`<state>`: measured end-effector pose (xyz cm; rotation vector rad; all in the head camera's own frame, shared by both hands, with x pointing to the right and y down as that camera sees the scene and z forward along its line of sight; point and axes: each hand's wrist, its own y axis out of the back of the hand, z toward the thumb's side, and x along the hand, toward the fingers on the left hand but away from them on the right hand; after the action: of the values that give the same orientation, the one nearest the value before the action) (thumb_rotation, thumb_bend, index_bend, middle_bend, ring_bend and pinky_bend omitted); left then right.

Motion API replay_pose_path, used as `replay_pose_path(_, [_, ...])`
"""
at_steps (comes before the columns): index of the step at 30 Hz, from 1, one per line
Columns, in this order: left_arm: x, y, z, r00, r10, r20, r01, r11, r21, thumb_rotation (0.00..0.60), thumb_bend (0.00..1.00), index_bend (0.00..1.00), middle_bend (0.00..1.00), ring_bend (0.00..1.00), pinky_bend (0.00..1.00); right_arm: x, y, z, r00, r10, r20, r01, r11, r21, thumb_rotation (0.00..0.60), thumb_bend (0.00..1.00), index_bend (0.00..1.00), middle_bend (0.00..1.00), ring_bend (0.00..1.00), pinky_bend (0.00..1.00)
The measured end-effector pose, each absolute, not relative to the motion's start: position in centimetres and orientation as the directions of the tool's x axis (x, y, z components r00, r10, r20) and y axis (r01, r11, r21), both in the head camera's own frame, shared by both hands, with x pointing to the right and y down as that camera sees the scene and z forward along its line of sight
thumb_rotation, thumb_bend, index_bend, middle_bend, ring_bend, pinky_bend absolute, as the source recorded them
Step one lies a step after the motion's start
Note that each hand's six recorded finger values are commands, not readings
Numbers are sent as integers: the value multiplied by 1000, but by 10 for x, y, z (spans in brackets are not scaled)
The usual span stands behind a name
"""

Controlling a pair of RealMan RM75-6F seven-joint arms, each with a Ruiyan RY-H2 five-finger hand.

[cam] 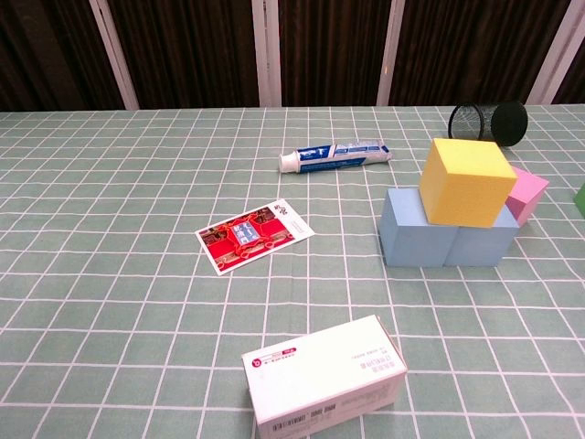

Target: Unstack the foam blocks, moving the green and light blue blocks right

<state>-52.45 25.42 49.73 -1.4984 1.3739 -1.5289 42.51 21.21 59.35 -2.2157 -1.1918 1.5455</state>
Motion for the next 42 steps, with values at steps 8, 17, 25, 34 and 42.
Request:
replay_pose_path(8, [-525, 254, 496, -194, -920, 341, -244, -292, -925, 600, 183, 186, 0, 0, 0, 398, 206, 619, 173, 667, -724, 472, -702, -534, 600, 174, 245, 240, 243, 183])
replay_pose_path(17, [-526, 254, 496, -196, -920, 340, -243, -290, -926, 600, 183, 184, 0, 0, 0, 382, 185, 645, 126, 662, -739, 478, -693, -539, 600, 174, 245, 240, 243, 182])
replay_pose_path(25, [-525, 254, 496, -196, -920, 339, -243, -289, -926, 600, 183, 184, 0, 0, 0, 366, 167, 664, 110, 642, -759, 471, -706, -529, 600, 174, 245, 240, 243, 181])
replay_pose_path(34, [-526, 253, 496, -197, -920, 339, -241, -290, -926, 600, 183, 184, 0, 0, 0, 342, 152, 685, 100, 627, -773, 461, -718, -522, 600, 174, 245, 240, 243, 182])
replay_pose_path(42, [-526, 253, 496, -199, -920, 338, -241, -288, -927, 600, 183, 184, 0, 0, 0, 316, 140, 691, 132, 627, -768, 451, -728, -516, 600, 174, 245, 240, 243, 179])
